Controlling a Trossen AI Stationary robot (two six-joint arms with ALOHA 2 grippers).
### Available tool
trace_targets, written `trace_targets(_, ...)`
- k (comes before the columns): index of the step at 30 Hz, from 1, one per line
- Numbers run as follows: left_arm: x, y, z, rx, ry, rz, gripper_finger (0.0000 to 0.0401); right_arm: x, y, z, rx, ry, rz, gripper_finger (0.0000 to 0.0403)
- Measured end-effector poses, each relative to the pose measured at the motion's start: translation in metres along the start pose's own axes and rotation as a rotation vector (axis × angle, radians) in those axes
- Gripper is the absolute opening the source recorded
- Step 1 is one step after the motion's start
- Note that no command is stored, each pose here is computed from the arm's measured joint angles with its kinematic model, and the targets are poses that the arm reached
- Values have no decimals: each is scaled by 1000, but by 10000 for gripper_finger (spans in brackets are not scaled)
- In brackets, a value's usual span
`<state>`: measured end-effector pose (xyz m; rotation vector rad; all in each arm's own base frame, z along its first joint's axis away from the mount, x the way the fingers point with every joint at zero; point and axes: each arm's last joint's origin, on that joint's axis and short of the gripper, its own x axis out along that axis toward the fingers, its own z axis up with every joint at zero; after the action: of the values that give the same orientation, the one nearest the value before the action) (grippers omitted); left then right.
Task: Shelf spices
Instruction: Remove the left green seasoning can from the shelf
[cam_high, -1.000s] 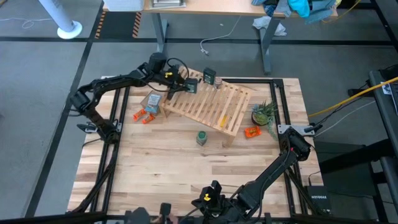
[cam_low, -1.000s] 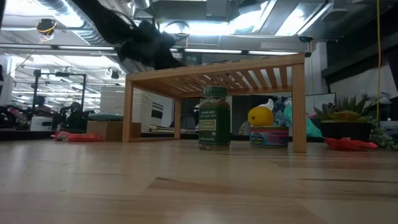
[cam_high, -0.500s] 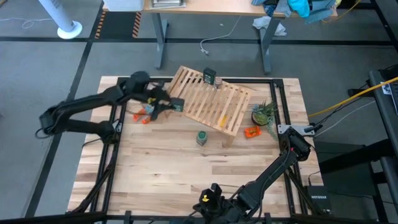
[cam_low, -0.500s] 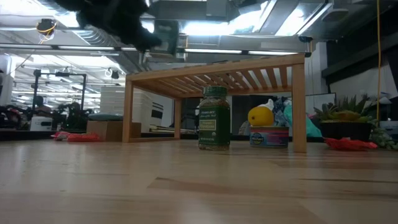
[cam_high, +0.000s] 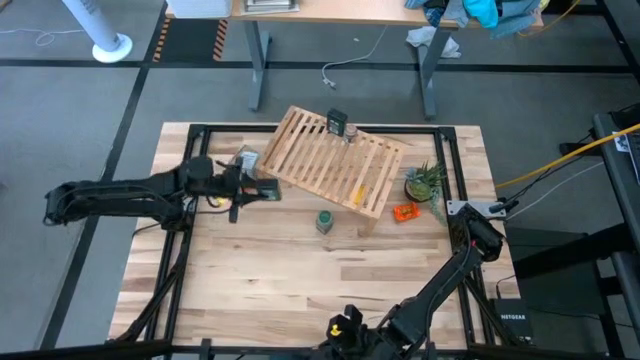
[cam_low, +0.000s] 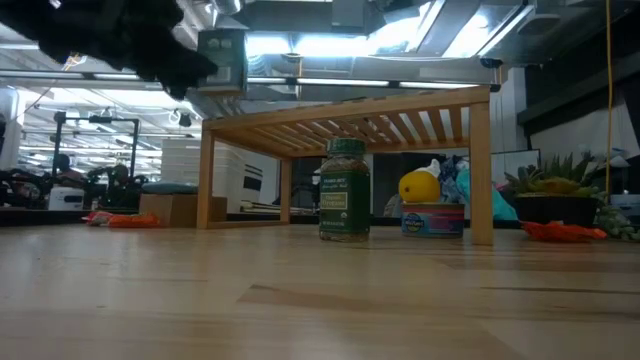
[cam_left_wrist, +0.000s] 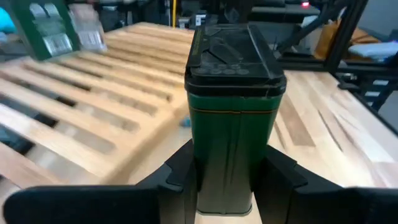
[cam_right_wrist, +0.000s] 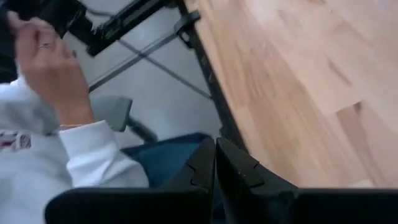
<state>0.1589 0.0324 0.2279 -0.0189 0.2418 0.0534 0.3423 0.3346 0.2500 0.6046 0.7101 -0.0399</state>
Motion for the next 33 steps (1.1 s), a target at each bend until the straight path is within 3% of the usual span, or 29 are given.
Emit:
trace_targets(9, 8, -25, -37, -61, 4, -77, 102, 0, 2, -2, 1, 111, 60, 21)
trace_targets(16, 6, -39, -65, -80, 19, -61, 102, 0, 2, -2, 0, 111, 62, 21)
trace_targets(28, 7, -46, -72, -141, 43, -47, 102, -1, 7, -3, 12, 112, 114, 21)
trace_targets(33, 11, -49, -79, -136, 95, -58, 102, -22, 12, 10, 25, 103, 147, 21)
